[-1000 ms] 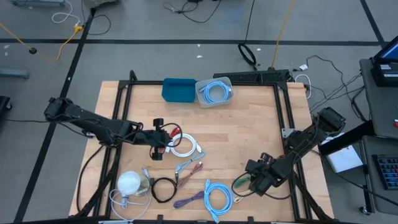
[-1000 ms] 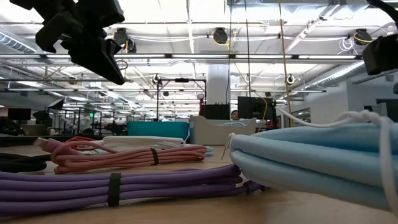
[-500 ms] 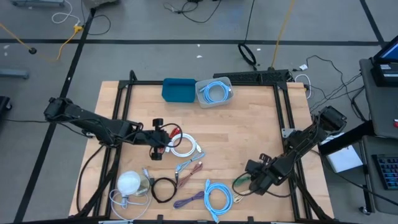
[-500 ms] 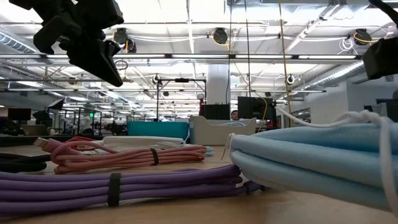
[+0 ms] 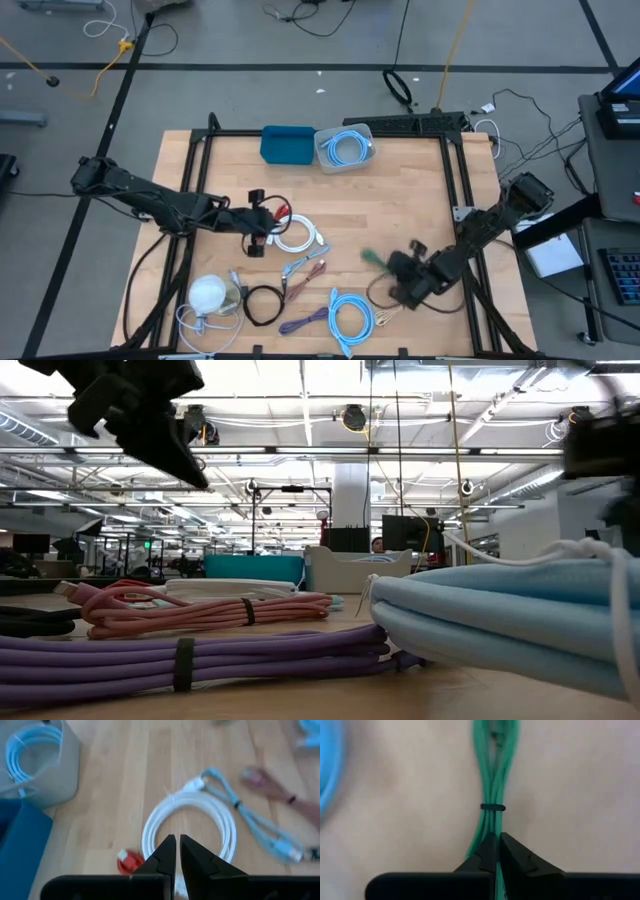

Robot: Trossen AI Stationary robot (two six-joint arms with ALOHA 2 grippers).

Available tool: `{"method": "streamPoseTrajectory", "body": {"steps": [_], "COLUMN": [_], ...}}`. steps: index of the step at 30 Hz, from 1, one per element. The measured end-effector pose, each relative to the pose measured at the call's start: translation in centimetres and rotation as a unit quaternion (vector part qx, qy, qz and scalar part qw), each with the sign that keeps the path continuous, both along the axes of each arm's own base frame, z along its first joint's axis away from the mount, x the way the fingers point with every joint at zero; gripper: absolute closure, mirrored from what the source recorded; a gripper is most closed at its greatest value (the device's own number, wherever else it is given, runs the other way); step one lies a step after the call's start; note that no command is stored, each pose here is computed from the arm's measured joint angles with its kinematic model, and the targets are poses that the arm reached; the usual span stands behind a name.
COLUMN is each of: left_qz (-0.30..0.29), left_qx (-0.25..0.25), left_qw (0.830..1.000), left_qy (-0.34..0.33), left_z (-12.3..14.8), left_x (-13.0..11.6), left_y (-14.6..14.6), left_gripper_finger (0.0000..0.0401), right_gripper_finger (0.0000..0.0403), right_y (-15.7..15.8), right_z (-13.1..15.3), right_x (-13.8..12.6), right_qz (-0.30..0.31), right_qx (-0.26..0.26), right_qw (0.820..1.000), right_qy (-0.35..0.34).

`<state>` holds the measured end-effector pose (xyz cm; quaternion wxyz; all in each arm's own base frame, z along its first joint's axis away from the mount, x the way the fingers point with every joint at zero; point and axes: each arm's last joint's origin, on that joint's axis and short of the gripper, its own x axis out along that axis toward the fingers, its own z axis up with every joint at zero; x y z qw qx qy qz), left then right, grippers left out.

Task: Pick & Place USB Port
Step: Put the green usb cable into the blue bin

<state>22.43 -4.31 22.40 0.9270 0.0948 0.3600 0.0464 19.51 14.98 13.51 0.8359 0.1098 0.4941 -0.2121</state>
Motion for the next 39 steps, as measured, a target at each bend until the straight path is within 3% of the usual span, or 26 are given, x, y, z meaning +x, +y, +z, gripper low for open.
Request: {"method": "streamPoseTrajectory", "body": {"steps": [4, 7, 9, 12, 15, 18, 22, 25, 31, 35, 39], "left_qz": [0.009, 0.018, 0.017, 0.034, 0.032, 0.030, -0.062, -0.088, -0.110, -0.113, -0.113], "left_qx": [0.005, 0.013, 0.005, -0.019, -0.033, -0.074, -0.151, -0.144, -0.019, -0.017, -0.029], "left_qw": [0.998, 0.990, 0.976, 0.940, 0.905, 0.888, 0.869, 0.875, 0.926, 0.922, 0.923], "left_qy": [-0.060, -0.142, -0.217, -0.340, -0.422, -0.454, -0.468, -0.454, -0.360, -0.370, -0.368], "left_z": [0.9, 1.2, 0.8, -0.5, -2.1, -3.2, -2.4, -1.7, 0.2, 2.0, 2.1], "left_x": [0.7, 1.1, 0.9, -0.1, -2.0, -3.4, -3.5, -2.7, 0.6, 1.9, 2.5], "left_y": [-0.1, 0.1, 0.5, 2.1, 4.2, 6.4, 7.5, 7.3, 6.6, 6.4, 6.5], "left_gripper_finger": [0.0371, 0.0371, 0.0371, 0.0371, 0.0371, 0.0370, 0.0357, 0.0319, 0.0209, 0.0169, 0.0172], "right_gripper_finger": [0.0401, 0.0401, 0.0402, 0.0402, 0.0402, 0.0402, 0.0402, 0.0402, 0.0402, 0.0403, 0.0403], "right_y": [-1.2, -2.2, -2.8, -3.3, -3.9, -4.6, -5.8, -7.1, -9.2, -9.6, -9.5], "right_z": [0.5, 1.0, 1.5, 3.0, 5.1, 8.0, 9.9, 10.1, 9.5, 9.3, 9.3], "right_x": [1.0, 2.0, 3.1, 5.3, 7.9, 9.8, 10.8, 11.3, 12.4, 12.6, 12.5], "right_qz": [-0.019, -0.030, -0.044, -0.059, -0.044, 0.001, 0.034, 0.035, 0.070, 0.069, 0.075], "right_qx": [-0.106, -0.180, -0.234, -0.298, -0.327, -0.324, -0.323, -0.311, -0.218, -0.217, -0.220], "right_qw": [0.991, 0.975, 0.957, 0.926, 0.906, 0.883, 0.854, 0.851, 0.855, 0.856, 0.856], "right_qy": [-0.077, -0.124, -0.166, -0.226, -0.265, -0.339, -0.407, -0.421, -0.466, -0.464, -0.462]}}
